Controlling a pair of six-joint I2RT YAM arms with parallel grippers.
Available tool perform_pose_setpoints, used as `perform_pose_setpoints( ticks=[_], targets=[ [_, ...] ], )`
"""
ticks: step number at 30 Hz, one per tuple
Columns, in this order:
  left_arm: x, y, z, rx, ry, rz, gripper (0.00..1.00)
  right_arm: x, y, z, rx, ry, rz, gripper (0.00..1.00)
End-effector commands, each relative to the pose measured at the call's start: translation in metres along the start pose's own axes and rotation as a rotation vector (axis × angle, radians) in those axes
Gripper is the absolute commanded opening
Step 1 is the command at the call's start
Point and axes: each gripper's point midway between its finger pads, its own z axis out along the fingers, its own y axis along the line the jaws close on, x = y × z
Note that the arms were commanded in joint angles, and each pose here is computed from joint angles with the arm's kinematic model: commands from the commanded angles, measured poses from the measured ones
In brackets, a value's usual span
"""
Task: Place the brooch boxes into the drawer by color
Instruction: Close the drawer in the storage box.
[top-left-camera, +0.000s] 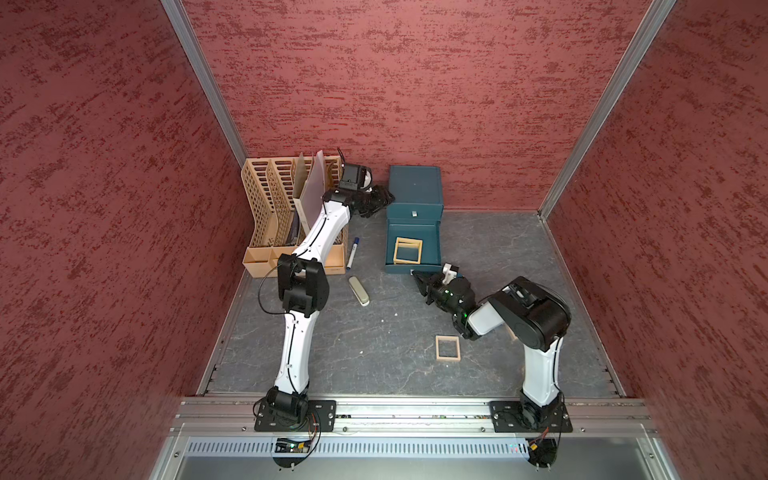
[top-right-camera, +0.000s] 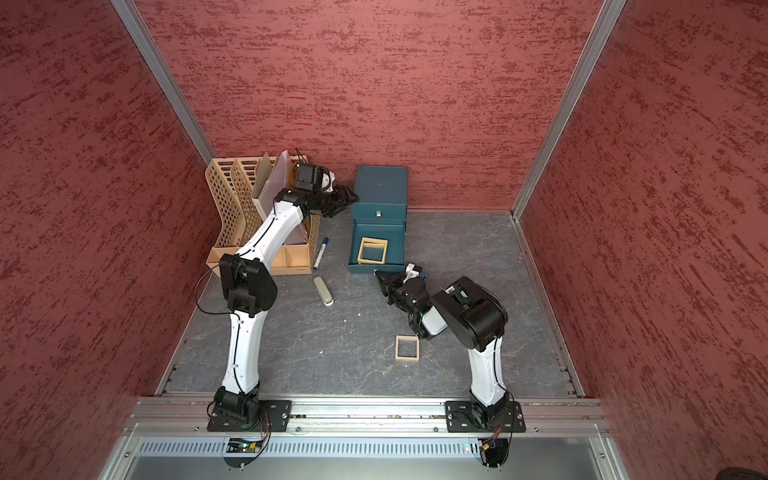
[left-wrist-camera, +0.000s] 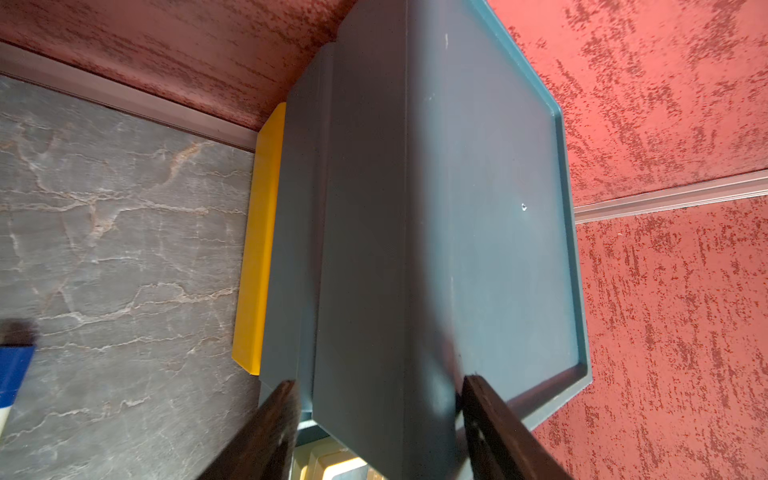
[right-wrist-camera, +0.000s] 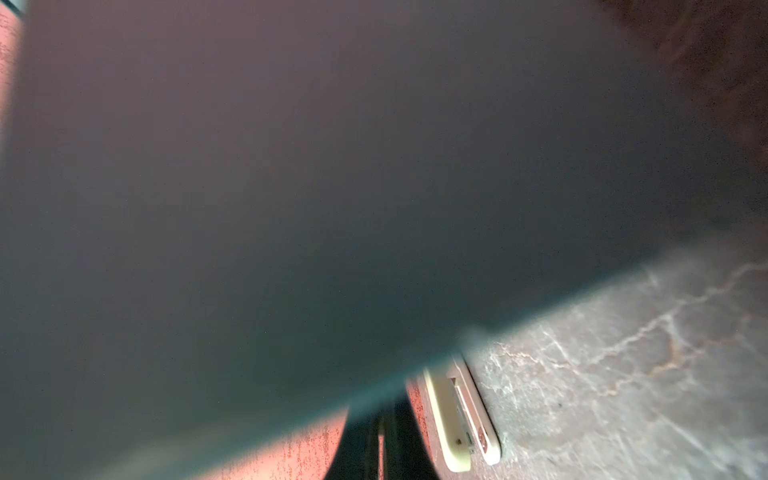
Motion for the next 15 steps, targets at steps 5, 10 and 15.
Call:
perform_pose_setpoints(
  ticks=[5,10,15],
  targets=[
    [0.006,0.014,0.006,-0.037,0.032,0.000,0.65,0.002,0.057,0.006,-0.107,-0.020,-0.042,0.00],
    [0.006,0.014,0.005,-0.038,0.032,-0.001,0.65,-0.002,0.057,0.011,-0.100,-0.027,-0.039,0.00],
    [0.007,0.015,0.004,-0.042,0.037,-0.002,0.65,-0.011,0.053,0.015,-0.087,-0.046,-0.041,0.00]
  ],
)
